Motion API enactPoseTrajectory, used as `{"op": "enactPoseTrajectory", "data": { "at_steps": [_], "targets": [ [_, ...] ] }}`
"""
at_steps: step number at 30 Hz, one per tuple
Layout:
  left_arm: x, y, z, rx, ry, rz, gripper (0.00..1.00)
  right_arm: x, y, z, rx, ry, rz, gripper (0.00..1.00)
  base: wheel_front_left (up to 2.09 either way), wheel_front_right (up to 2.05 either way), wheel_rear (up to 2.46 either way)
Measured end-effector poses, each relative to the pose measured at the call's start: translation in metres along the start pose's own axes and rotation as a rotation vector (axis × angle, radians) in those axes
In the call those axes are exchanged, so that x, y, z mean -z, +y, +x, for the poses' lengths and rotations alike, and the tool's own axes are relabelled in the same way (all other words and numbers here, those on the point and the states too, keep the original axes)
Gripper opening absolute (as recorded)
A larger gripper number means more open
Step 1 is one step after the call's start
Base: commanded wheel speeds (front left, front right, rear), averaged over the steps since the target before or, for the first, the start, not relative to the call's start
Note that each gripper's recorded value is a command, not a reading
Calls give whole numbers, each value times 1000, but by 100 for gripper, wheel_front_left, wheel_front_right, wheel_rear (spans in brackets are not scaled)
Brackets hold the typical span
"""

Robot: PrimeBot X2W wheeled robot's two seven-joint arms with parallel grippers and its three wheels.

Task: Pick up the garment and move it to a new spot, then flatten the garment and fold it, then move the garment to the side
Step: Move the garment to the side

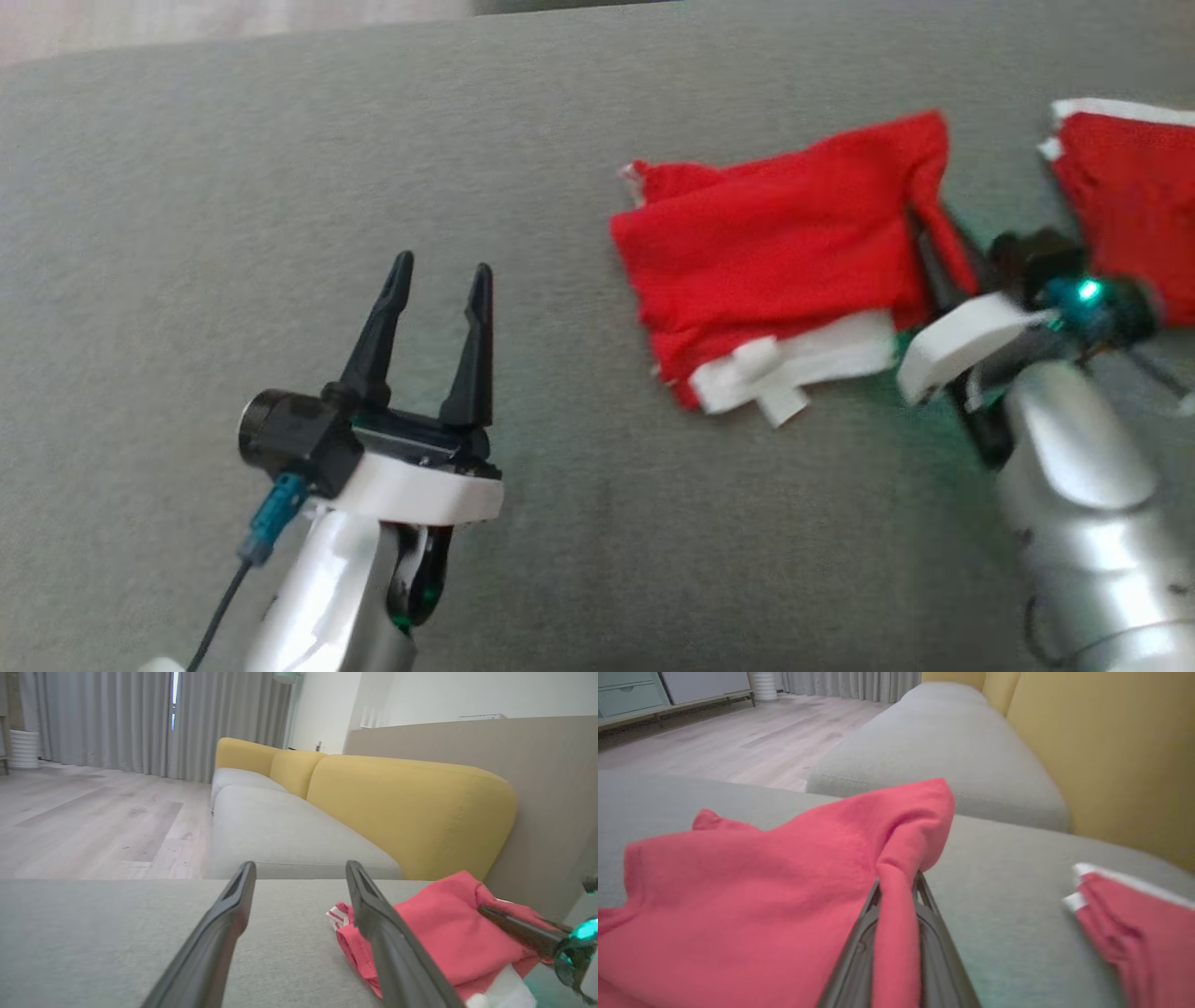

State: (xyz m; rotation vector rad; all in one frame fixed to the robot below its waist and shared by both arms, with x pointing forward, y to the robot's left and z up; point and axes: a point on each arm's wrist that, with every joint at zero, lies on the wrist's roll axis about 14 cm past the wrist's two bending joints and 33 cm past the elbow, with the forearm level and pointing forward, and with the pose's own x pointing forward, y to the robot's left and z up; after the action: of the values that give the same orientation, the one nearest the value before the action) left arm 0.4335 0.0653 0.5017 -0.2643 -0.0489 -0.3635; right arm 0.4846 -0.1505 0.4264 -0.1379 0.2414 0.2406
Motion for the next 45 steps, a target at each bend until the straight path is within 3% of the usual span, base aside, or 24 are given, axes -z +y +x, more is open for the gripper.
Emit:
{"op": "enactPoseTrajectory", "data": {
  "at_steps": [9, 16, 22, 31, 32, 33, 38, 45],
  "targets": [
    [-3, -72, 38, 233, -35, -28, 100, -36, -130, -35, 213, -3, -232, 0, 0, 0, 0],
    [13, -86, 49, 283, -7, -52, 100, -25, -199, -54, 332, 112, -292, 0, 0, 0, 0],
    [25, -77, 53, 264, 17, -55, 100, -14, -231, -56, 403, 178, -281, 0, 0, 0, 0],
    [30, -61, 56, 234, 26, -45, 100, 20, -250, -60, 459, 301, -255, 0, 0, 0, 0],
    [30, -61, 56, 232, 28, -44, 100, 22, -251, -62, 469, 313, -246, 44, 0, 0, 0],
    [30, -60, 56, 232, 28, -42, 100, 24, -253, -64, 478, 317, -239, 100, 0, 0, 0],
    [19, -61, 54, 233, 6, -30, 100, 8, -257, -70, 517, 265, -220, 100, 0, 0, 0],
    [-2, -63, 48, 224, -36, -13, 100, -59, -244, -61, 519, 49, -232, 100, 0, 0, 0]
  ]
}}
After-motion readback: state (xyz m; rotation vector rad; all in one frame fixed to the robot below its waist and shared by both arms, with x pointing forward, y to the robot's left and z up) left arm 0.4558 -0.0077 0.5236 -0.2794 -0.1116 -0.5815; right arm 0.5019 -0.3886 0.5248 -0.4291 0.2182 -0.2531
